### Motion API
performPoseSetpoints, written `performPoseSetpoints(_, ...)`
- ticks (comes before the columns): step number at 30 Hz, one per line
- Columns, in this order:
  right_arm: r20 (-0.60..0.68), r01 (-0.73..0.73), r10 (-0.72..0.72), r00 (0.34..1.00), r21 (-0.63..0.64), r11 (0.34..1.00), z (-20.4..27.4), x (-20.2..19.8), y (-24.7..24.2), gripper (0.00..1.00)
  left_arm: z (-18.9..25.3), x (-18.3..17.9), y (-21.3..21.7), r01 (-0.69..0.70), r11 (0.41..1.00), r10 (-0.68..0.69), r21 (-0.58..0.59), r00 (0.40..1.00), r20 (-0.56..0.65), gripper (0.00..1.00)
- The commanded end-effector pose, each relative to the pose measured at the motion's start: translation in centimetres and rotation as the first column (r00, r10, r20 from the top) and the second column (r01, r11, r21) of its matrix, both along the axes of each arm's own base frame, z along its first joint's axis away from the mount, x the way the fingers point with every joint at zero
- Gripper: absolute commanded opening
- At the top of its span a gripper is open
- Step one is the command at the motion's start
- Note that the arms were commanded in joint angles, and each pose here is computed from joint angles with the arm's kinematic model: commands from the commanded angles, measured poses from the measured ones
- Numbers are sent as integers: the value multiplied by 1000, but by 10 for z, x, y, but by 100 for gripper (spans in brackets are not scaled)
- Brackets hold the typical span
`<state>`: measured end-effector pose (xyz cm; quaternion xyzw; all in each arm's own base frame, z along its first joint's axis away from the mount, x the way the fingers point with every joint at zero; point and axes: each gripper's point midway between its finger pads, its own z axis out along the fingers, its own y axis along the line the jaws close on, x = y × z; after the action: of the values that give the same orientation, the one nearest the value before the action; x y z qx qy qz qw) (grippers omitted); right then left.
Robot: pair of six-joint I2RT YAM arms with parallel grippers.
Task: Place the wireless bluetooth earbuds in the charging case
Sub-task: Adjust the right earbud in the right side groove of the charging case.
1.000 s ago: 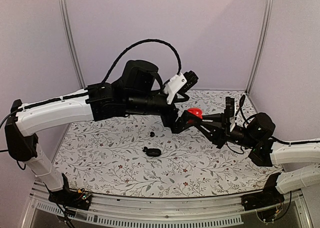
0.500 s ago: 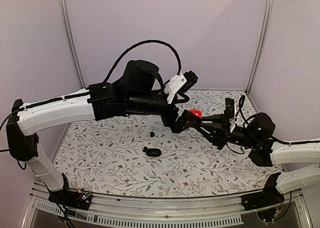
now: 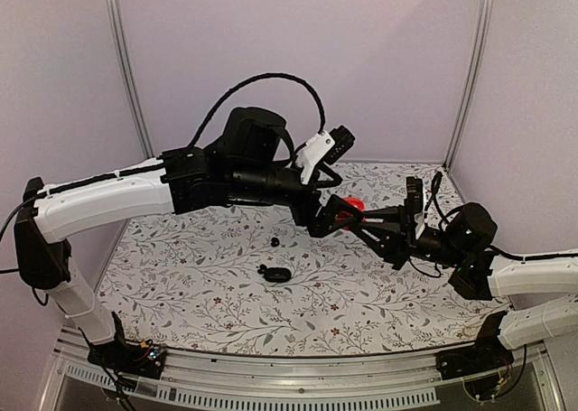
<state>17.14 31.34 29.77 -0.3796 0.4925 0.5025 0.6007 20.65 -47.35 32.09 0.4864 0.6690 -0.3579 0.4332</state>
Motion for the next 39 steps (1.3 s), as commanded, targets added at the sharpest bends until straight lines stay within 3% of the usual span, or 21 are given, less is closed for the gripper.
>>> performPoseSetpoints(1,50,-19,18,999,29,999,18,-4,0,0,8,11,-3,-7,999,6,-41,1000,-24,100)
performPoseSetpoints(30,62,-11,8,998,37,999,22,-6,-3,0,-12,9,-18,52,998,-56,-35,992,-115,100)
performPoseSetpoints(39,49,9,-11,999,41,999,22,-3,-4,0,10,-8,-13,122,985,-135,-125,986,-97,100)
